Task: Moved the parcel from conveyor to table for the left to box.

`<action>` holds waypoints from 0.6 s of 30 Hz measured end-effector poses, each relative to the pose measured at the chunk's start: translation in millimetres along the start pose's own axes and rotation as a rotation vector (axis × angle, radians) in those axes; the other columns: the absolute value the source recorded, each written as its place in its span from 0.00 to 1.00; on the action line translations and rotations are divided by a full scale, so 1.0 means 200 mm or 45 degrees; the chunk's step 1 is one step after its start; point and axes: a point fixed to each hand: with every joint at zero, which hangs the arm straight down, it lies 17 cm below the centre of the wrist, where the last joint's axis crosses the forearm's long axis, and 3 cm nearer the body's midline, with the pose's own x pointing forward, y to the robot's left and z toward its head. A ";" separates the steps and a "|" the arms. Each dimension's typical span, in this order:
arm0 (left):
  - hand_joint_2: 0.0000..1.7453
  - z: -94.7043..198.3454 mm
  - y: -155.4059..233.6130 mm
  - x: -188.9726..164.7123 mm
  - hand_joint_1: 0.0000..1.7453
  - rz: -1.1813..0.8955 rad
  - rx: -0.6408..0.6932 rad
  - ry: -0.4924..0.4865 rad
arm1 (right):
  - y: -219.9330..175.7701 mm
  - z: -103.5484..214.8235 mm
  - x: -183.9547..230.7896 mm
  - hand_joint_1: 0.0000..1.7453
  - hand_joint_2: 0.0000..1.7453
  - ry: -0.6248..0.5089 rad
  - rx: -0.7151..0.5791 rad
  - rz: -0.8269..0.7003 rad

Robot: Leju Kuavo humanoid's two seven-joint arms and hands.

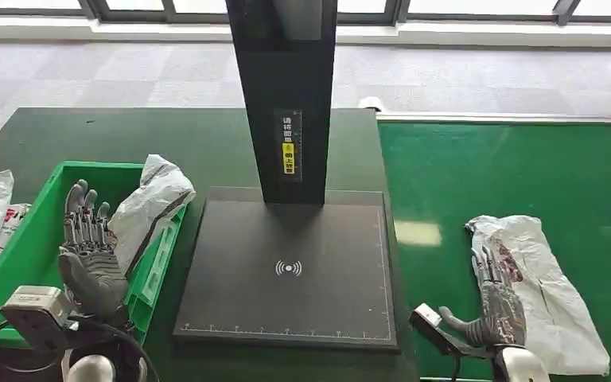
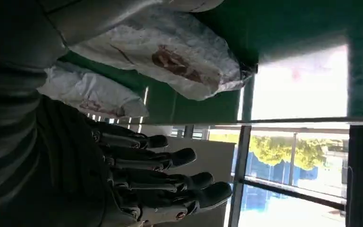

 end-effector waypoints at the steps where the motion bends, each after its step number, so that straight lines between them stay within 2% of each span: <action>1: 0.00 0.00 0.00 0.00 0.00 -0.001 -0.001 -0.001 | 0.03 -0.02 -0.01 0.00 1.00 0.014 0.018 -0.002; 8: 0.00 0.02 -0.01 -0.01 0.00 -0.006 -0.019 0.007 | 0.29 -0.05 -0.26 0.00 1.00 0.202 0.232 0.001; 18: 0.00 0.02 -0.02 -0.01 0.00 -0.004 -0.029 0.014 | 0.41 -0.06 -0.36 0.00 1.00 0.277 0.328 -0.005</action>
